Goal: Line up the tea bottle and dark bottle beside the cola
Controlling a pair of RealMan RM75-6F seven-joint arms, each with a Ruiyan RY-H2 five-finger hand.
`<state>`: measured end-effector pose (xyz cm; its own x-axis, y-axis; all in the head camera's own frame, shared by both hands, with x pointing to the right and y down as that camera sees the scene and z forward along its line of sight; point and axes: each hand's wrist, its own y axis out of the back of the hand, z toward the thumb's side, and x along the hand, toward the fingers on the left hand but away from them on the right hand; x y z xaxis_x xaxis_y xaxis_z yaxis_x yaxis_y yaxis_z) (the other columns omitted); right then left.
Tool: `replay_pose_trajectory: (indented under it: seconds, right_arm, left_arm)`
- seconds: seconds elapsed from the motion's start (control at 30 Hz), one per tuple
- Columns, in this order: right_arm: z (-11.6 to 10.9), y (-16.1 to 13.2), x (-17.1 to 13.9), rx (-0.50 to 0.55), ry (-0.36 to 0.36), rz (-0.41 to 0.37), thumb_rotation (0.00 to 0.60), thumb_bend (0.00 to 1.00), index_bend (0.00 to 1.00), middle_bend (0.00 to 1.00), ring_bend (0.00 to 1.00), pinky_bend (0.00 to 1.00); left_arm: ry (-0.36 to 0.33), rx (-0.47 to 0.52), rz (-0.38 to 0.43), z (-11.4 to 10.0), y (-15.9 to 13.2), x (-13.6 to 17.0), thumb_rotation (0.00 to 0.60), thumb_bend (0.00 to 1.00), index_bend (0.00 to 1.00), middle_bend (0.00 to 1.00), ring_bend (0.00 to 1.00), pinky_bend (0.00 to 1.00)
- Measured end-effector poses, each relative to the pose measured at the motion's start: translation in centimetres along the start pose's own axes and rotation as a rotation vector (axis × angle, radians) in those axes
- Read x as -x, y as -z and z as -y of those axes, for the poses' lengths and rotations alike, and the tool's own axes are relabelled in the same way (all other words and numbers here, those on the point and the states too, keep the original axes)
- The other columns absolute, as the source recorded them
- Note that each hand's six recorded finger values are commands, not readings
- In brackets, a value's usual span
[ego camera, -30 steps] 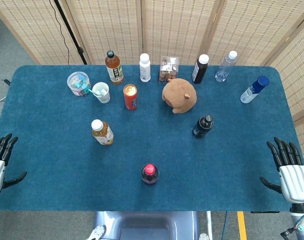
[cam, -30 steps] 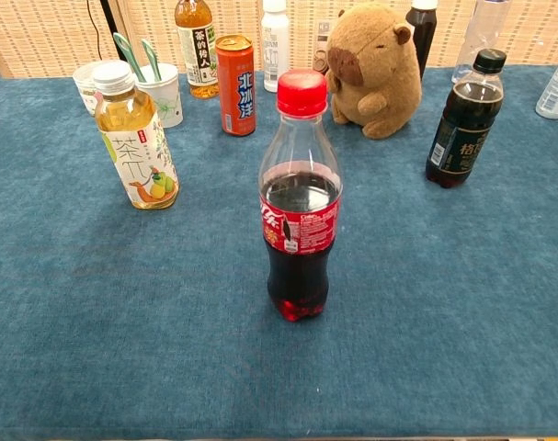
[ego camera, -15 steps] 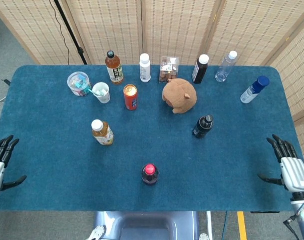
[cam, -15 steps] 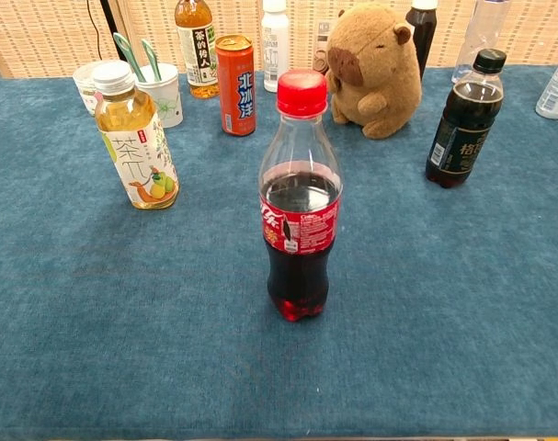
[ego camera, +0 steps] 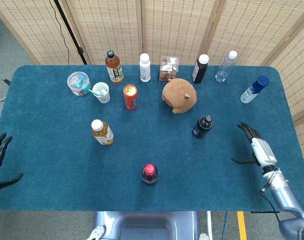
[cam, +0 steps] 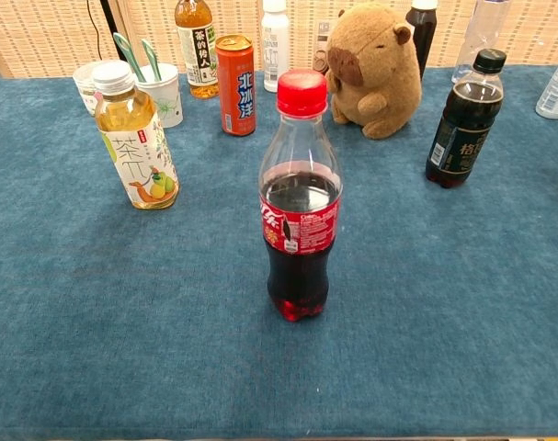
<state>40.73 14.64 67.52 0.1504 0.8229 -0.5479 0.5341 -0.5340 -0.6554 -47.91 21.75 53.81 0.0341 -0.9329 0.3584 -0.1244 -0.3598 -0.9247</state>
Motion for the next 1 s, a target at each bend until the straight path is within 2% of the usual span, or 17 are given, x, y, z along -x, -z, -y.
replay_pose_trajectory:
  seconds: [0.17,0.43,0.7,1.0]
  right_arm:
    - [1.2,-1.3,2.3,0.055,0.007,-0.016,0.600,0.00,0.00,0.00,0.00,0.00]
    - [1.7,-3.0,5.4,0.140,0.046,-0.027,0.600,0.00,0.00,0.00,0.00,0.00]
    - [2.7,-4.9,7.3,0.235,0.003,-0.041,0.600,0.00,0.00,0.00,0.00,0.00]
    - [4.0,-5.4,9.0,0.268,-0.001,-0.026,0.600,0.00,0.00,0.00,0.00,0.00]
  left_arm:
    - [0.000,0.004,-0.011,0.0,0.2,-0.2,0.600,0.00,0.00,0.00,0.00,0.00]
    - [-0.010,0.015,-0.025,-0.2,0.7,-0.1,0.600,0.00,0.00,0.00,0.00,0.00]
    - [-0.012,0.016,-0.030,-0.2,0.8,-0.2,0.600,0.00,0.00,0.00,0.00,0.00]
    - [-0.018,0.024,-0.046,-0.2,1.2,-0.4,0.600,0.00,0.00,0.00,0.00,0.00]
